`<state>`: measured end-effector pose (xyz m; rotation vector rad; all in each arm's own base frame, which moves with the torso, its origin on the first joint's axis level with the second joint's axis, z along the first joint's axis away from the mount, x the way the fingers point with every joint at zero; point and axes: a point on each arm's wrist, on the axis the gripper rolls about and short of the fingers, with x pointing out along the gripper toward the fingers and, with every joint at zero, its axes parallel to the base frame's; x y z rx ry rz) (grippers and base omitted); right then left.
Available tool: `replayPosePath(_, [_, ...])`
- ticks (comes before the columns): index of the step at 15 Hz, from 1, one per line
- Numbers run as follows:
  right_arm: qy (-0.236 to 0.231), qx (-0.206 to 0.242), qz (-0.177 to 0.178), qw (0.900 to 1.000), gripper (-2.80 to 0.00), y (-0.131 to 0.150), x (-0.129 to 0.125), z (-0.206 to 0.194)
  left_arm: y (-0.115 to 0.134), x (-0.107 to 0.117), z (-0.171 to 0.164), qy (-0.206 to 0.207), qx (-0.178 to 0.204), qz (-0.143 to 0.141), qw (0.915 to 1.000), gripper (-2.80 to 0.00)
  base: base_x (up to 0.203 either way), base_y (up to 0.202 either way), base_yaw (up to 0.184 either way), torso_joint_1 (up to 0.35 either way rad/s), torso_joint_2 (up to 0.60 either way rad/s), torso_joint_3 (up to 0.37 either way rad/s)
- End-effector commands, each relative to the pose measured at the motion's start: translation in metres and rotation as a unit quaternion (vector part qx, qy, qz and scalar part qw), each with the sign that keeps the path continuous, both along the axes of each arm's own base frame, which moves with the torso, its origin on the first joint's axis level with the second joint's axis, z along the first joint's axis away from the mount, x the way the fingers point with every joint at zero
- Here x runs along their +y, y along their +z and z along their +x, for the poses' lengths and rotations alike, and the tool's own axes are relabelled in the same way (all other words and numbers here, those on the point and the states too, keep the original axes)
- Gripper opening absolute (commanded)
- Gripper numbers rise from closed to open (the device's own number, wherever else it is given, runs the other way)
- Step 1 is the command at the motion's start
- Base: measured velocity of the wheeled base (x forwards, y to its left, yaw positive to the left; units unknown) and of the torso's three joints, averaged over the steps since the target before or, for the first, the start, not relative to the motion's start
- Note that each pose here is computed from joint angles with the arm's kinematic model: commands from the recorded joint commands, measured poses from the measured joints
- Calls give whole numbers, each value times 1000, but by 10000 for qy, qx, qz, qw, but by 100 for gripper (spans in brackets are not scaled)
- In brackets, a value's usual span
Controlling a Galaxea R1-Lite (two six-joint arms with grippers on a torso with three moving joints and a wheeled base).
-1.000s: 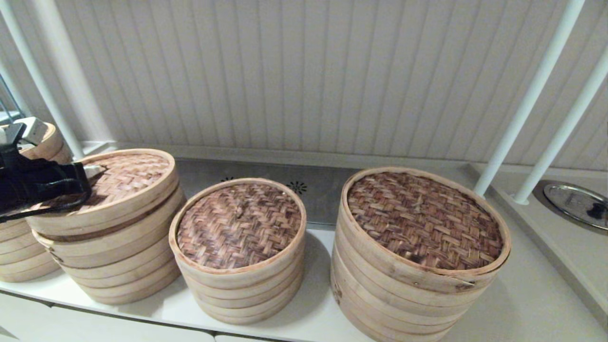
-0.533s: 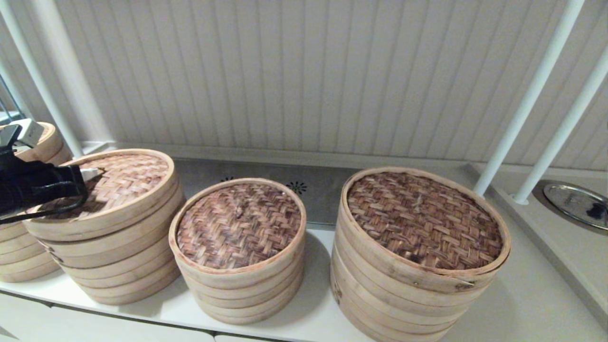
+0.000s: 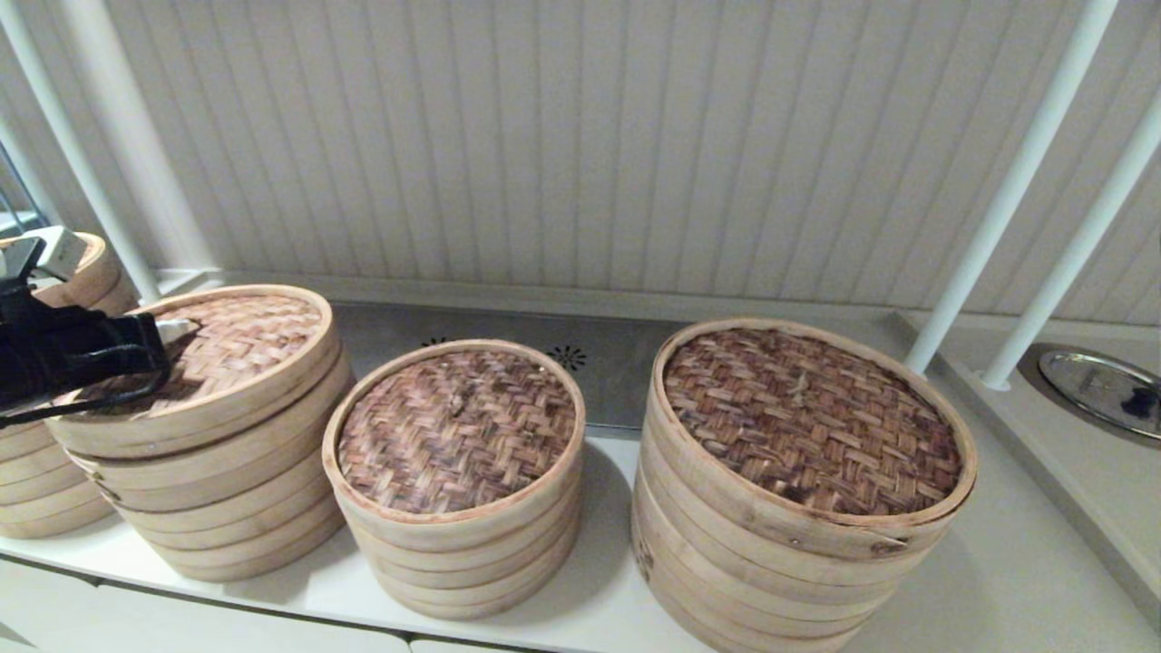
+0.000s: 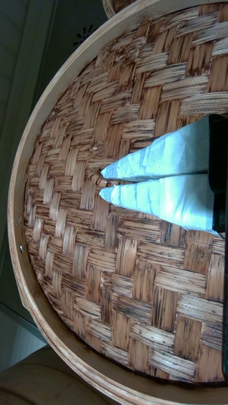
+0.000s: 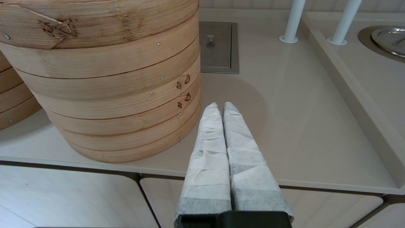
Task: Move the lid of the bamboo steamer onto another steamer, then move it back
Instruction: Put the steamer
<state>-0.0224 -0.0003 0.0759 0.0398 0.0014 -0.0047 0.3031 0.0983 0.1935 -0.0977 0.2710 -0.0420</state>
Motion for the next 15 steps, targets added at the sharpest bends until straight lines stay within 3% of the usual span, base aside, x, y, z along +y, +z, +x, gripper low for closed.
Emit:
replayPosePath(1, [0, 15, 0, 10000, -280, 0, 0, 0, -5, 3, 7, -6, 54, -22, 10000, -280, 0, 0, 0, 0, 0, 0])
replayPosePath(14, [2, 8, 0, 10000, -280, 0, 0, 0, -4, 0, -1, -26, 89, -32, 10000, -280, 0, 0, 0, 0, 0, 0])
replayPosePath(15, [1, 16, 0, 10000, -280, 0, 0, 0, -5, -1, -1, -14, 92, -28, 10000, 0, 0, 0, 0, 0, 0, 0])
